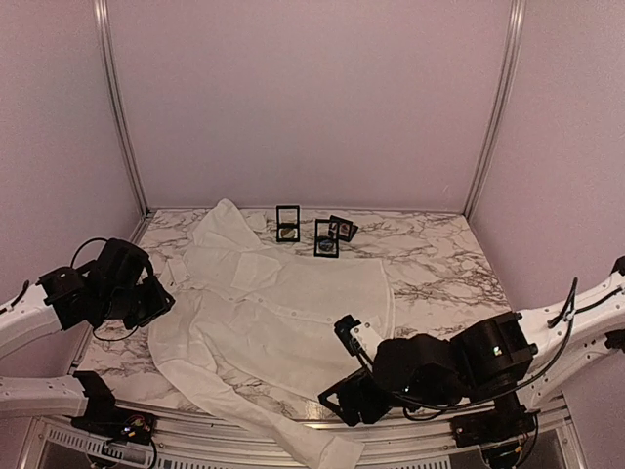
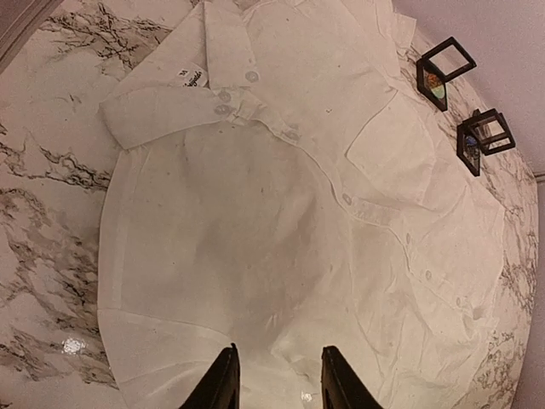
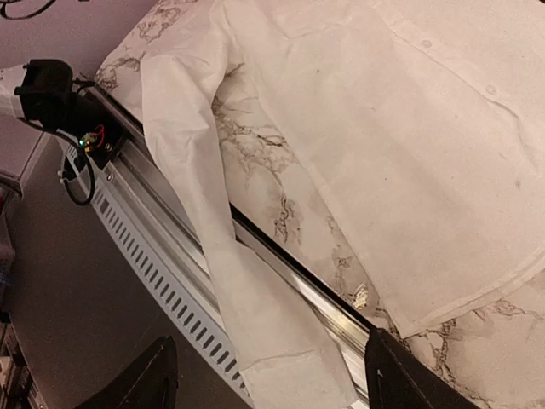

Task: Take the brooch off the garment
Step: Smooth out the flattened clothing at the center of the board.

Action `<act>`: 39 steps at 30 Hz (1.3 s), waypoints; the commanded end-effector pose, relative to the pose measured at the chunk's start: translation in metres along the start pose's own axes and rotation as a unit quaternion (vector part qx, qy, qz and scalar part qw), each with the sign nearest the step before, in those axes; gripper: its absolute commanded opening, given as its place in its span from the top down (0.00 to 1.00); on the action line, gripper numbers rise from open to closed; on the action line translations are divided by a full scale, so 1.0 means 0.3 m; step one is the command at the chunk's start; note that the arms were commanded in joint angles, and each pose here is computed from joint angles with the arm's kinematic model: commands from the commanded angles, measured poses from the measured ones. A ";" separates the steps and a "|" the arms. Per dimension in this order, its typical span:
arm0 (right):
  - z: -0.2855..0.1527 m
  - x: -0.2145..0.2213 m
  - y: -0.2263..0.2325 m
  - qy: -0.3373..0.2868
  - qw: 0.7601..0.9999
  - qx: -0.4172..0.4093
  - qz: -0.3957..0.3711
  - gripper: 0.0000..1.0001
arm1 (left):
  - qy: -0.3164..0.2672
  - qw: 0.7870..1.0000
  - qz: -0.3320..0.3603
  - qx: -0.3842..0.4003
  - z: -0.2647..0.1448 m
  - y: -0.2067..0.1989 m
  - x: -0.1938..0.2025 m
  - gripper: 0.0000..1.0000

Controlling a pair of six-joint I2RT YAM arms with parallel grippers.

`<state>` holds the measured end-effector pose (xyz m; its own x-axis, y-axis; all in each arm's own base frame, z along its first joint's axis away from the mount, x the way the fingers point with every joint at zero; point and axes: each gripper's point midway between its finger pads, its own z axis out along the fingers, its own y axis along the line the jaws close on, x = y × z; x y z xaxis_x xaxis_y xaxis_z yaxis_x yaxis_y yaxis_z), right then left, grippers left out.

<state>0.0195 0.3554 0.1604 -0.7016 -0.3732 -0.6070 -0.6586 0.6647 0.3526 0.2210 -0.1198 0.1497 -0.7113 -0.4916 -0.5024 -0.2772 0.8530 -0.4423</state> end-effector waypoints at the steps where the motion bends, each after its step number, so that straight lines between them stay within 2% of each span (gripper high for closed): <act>1: -0.032 -0.052 -0.226 -0.014 0.992 0.060 0.112 0.28 | 0.011 0.999 0.006 0.043 0.096 -0.038 -0.026 0.67; 4: -0.027 -0.039 -0.328 -0.015 0.984 0.071 0.164 0.34 | 0.019 0.999 -0.009 0.038 0.161 -0.001 -0.028 0.69; 7: 0.002 -0.008 -0.383 -0.007 0.980 0.076 0.184 0.37 | 0.025 0.999 -0.021 0.025 0.216 0.055 -0.023 0.70; 11: 0.044 0.039 -0.442 0.017 0.976 0.109 0.188 0.36 | 0.029 0.999 -0.039 -0.004 0.266 0.146 -0.014 0.71; 16: 0.081 0.078 -0.475 0.034 0.974 0.119 0.191 0.34 | -0.010 0.995 -0.062 -0.076 0.260 0.284 -0.042 0.61; 19: 0.102 0.096 -0.485 0.041 0.972 0.113 0.200 0.34 | -0.014 0.992 -0.077 -0.096 0.267 0.338 -0.039 0.60; 24: 0.135 0.101 -0.509 0.042 0.970 0.118 0.208 0.33 | 0.006 0.990 -0.085 -0.109 0.309 0.392 -0.001 0.59; 29: 0.170 0.090 -0.532 0.048 0.968 0.157 0.190 0.33 | 0.012 0.991 -0.090 -0.101 0.327 0.398 0.019 0.59; 34: 0.213 0.095 -0.547 0.061 0.965 0.185 0.174 0.33 | 0.011 0.991 -0.092 -0.094 0.329 0.390 0.017 0.67; 39: 0.248 0.102 -0.552 0.067 0.964 0.195 0.166 0.36 | 0.015 0.991 -0.093 -0.091 0.334 0.387 0.023 0.84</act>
<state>0.1175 0.2714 0.0268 -0.9150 -0.1643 -0.3685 -0.2536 0.9446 0.2085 0.2476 -0.0403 0.0237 -0.6514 -0.6435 -0.4020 -0.5237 0.7647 -0.3753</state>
